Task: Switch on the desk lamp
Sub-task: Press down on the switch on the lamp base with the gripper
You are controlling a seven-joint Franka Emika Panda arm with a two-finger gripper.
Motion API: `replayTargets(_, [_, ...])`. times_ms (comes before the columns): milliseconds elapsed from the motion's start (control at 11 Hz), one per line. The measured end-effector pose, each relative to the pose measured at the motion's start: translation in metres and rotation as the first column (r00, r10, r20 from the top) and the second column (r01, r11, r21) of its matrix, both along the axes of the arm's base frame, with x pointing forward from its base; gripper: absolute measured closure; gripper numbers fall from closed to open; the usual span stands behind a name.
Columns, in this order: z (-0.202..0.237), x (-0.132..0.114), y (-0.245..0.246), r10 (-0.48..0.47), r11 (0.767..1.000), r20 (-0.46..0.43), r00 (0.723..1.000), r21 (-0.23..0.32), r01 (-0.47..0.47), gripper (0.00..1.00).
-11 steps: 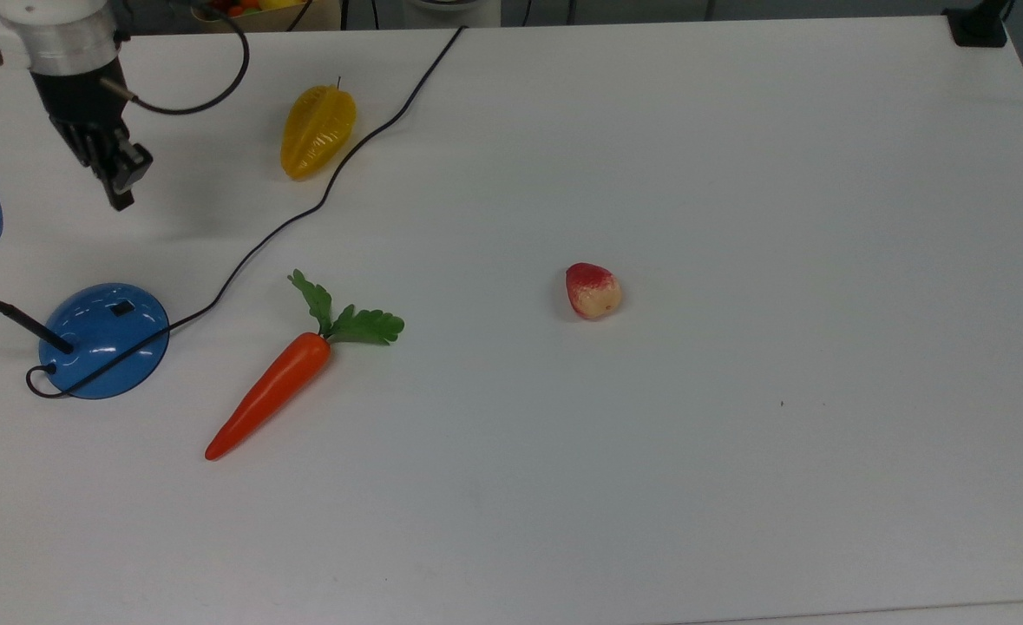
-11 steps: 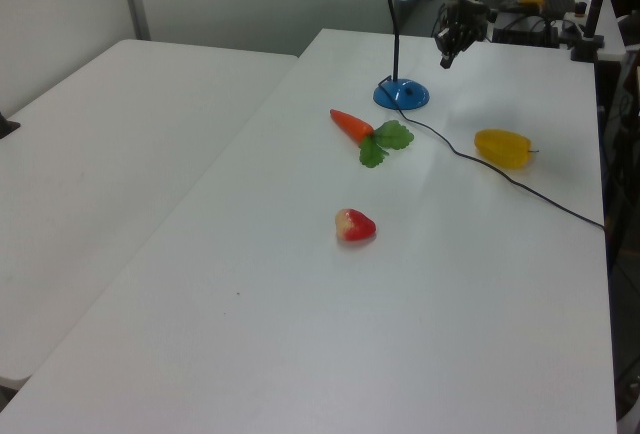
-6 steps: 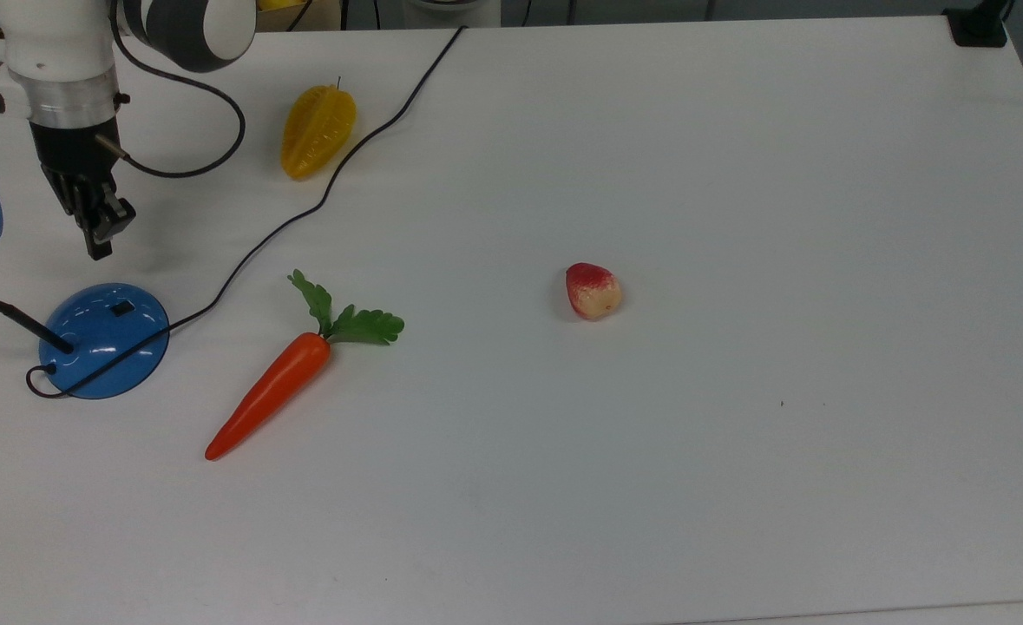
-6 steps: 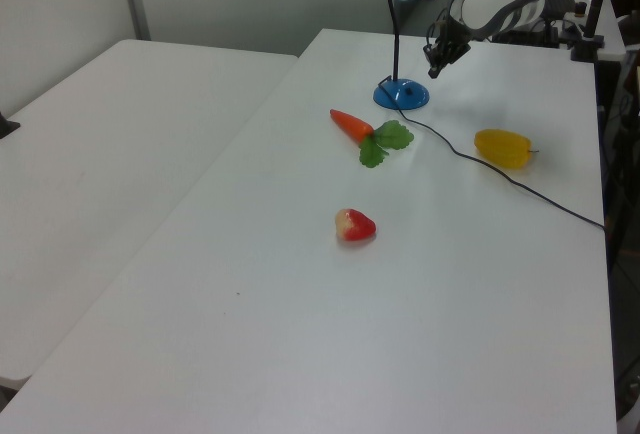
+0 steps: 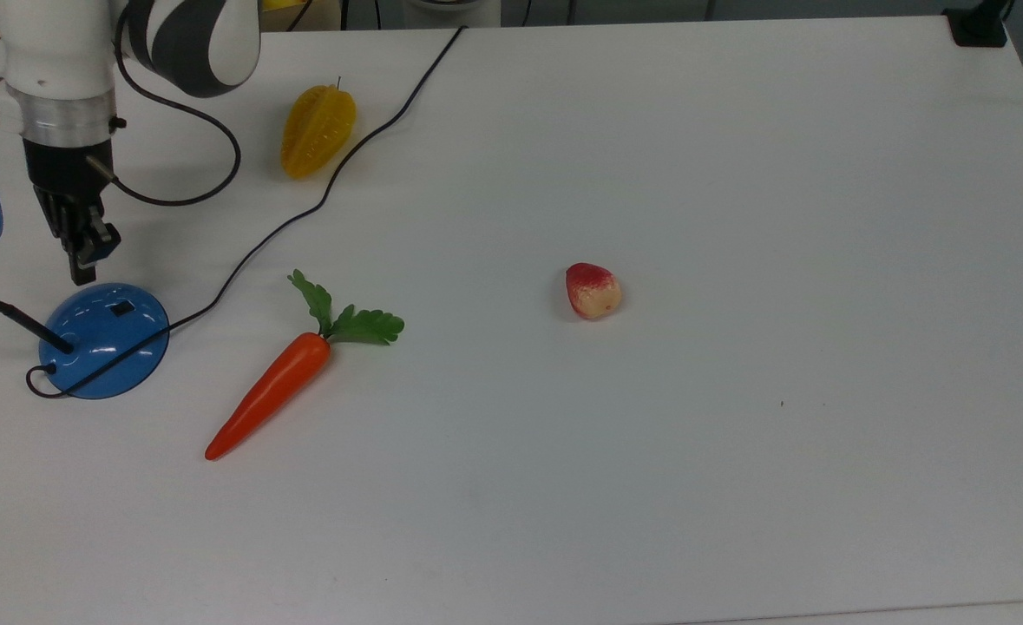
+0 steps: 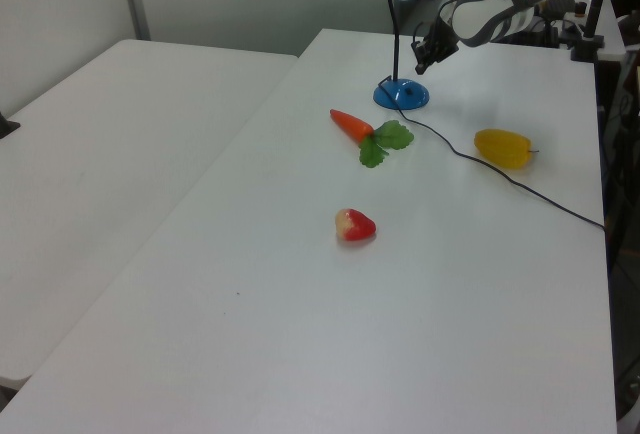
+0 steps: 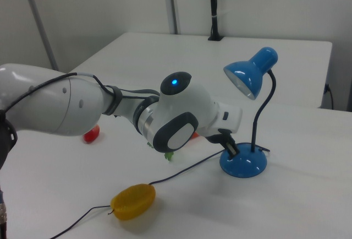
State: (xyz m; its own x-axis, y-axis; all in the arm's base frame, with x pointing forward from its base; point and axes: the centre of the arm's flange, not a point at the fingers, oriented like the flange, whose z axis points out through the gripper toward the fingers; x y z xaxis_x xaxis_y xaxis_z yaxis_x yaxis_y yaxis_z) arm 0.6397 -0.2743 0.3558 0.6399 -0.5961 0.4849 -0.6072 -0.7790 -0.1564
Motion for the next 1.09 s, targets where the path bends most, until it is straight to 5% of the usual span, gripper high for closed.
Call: replayTargets(1088, [-0.025, 0.023, 0.02, 0.021, 1.0, -0.01, 1.0, 0.005, -0.021, 0.99])
